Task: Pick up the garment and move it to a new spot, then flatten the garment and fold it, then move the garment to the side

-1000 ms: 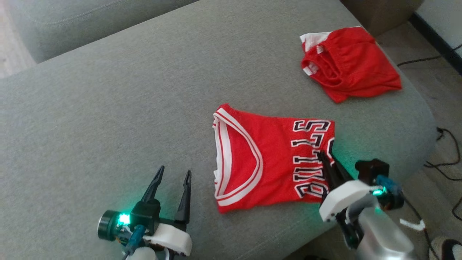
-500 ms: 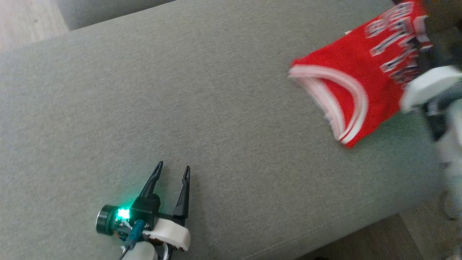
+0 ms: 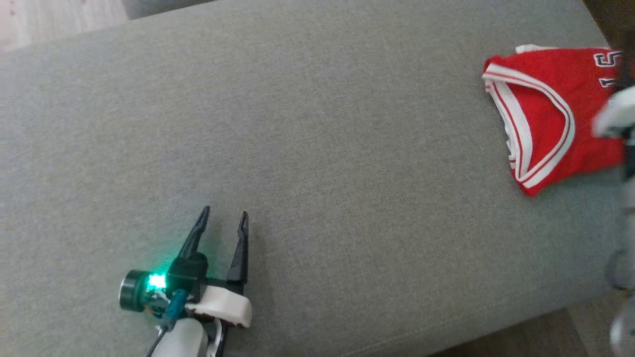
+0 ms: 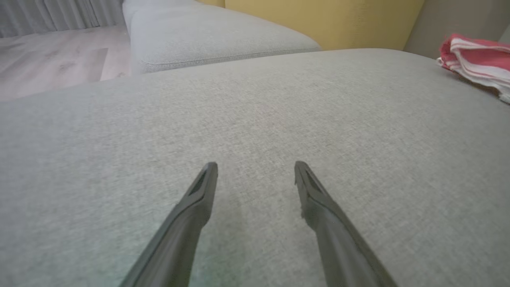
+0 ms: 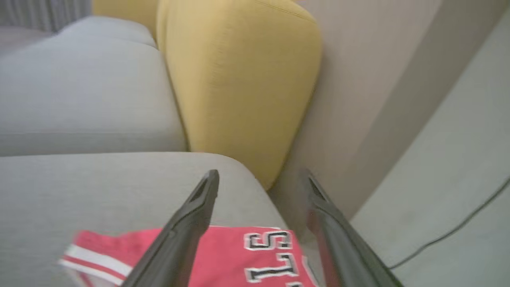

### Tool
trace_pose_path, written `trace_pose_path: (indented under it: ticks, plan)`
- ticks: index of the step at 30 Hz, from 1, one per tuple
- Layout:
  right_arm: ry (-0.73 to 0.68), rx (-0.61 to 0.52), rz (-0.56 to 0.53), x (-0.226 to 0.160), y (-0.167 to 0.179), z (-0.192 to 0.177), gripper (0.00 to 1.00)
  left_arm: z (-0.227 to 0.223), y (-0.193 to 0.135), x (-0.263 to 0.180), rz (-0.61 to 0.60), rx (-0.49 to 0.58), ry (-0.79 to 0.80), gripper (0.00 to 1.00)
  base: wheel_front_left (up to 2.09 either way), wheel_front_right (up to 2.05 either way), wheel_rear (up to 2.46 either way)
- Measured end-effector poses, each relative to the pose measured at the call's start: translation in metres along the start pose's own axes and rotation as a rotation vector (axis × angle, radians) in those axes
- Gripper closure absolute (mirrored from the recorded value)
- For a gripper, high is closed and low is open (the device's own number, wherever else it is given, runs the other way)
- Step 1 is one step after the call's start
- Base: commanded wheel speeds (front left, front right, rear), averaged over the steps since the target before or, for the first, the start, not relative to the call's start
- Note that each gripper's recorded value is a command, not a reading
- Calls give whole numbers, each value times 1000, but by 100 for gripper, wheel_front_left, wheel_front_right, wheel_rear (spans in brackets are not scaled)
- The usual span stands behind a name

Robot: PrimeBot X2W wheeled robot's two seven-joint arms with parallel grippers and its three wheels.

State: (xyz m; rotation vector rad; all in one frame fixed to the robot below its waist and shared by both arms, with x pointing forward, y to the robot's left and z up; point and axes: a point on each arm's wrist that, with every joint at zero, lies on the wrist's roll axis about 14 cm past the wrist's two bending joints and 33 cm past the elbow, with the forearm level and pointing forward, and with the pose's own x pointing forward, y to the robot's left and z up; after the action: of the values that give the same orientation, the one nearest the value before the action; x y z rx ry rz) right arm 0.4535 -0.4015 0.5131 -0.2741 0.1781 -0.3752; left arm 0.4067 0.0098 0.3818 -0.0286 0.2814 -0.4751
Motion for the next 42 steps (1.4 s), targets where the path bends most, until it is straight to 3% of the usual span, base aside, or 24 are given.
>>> trace_pose_path:
  ticks: [7, 13, 17, 26, 42]
  plan:
    - [-119, 125, 151, -9, 85, 28, 0, 14, 25, -11, 89, -2, -38, 0, 0, 0, 0]
    - [-46, 239, 302, -55, 156, -16, 0, 21, 55, -36, 203, -18, -63, 0, 0, 0, 0]
    - [8, 267, 370, -77, 184, -37, 0, 14, 70, -56, 270, -39, -50, 0, 0, 0, 0]
    - [19, 334, 470, -103, 220, -36, 0, 20, 92, -87, 365, -91, -84, 0, 0, 0, 0]
    - [4, 379, 541, -144, 230, -28, 0, 16, 99, -128, 437, -172, -116, 0, 0, 0, 0]
